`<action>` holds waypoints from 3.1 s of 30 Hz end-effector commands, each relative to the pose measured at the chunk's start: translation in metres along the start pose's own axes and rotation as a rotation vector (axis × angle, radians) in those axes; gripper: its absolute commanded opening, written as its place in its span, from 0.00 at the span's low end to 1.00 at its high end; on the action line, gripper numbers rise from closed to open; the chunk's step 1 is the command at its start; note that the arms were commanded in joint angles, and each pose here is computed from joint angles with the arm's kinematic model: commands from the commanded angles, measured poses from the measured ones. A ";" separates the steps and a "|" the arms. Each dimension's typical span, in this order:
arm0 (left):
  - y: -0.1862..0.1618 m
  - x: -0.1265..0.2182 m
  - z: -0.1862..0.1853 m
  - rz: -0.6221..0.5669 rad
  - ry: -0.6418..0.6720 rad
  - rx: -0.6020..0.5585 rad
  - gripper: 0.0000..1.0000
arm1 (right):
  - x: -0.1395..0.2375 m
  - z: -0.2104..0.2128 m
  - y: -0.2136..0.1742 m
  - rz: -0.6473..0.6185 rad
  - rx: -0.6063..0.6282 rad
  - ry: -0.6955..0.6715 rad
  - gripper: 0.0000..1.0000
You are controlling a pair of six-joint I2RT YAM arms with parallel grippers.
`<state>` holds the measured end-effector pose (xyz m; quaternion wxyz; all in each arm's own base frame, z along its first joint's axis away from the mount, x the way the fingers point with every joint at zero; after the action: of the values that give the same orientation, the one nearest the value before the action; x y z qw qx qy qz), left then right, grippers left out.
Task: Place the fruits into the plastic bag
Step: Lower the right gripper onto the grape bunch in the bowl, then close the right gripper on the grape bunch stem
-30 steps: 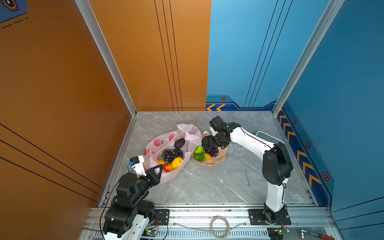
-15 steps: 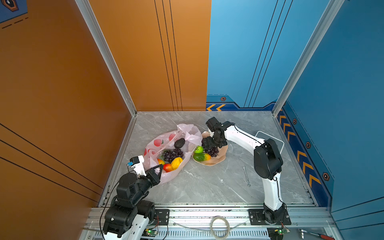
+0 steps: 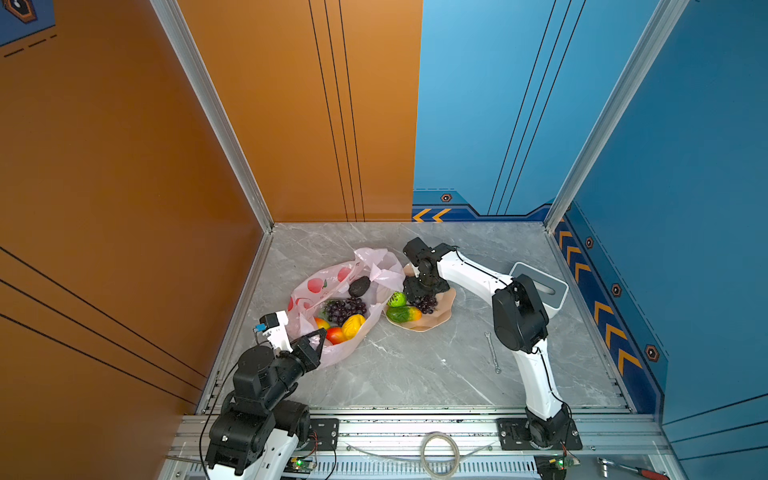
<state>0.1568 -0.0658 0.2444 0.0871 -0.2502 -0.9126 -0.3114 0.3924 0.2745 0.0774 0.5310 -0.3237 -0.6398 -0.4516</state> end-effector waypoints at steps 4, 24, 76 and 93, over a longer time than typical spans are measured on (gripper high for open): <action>0.000 0.002 -0.003 0.006 -0.009 -0.002 0.00 | -0.013 -0.008 -0.007 0.059 0.094 -0.159 0.95; 0.000 0.001 -0.003 0.009 -0.005 -0.001 0.00 | -0.037 -0.005 -0.015 0.112 0.111 -0.166 0.89; 0.000 0.002 -0.003 0.006 -0.010 0.003 0.00 | 0.000 -0.011 -0.020 0.021 -0.067 0.105 0.72; -0.001 0.001 0.000 0.009 0.002 0.002 0.00 | -0.034 -0.012 -0.032 0.097 0.014 -0.029 0.59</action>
<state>0.1569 -0.0657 0.2444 0.0872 -0.2498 -0.9127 -0.3114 0.3879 0.2642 0.0537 0.5385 -0.3237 -0.6300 -0.4565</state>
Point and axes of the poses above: each gripper's point midway between its finger pads, its own x axis back along the fingers, its own z axis along the line the jaws close on, y = z × x, the point moved 2 cm from there along x, back along the fingers, and after that the axes turned 4 degrees about x, right-handed, at the moved point
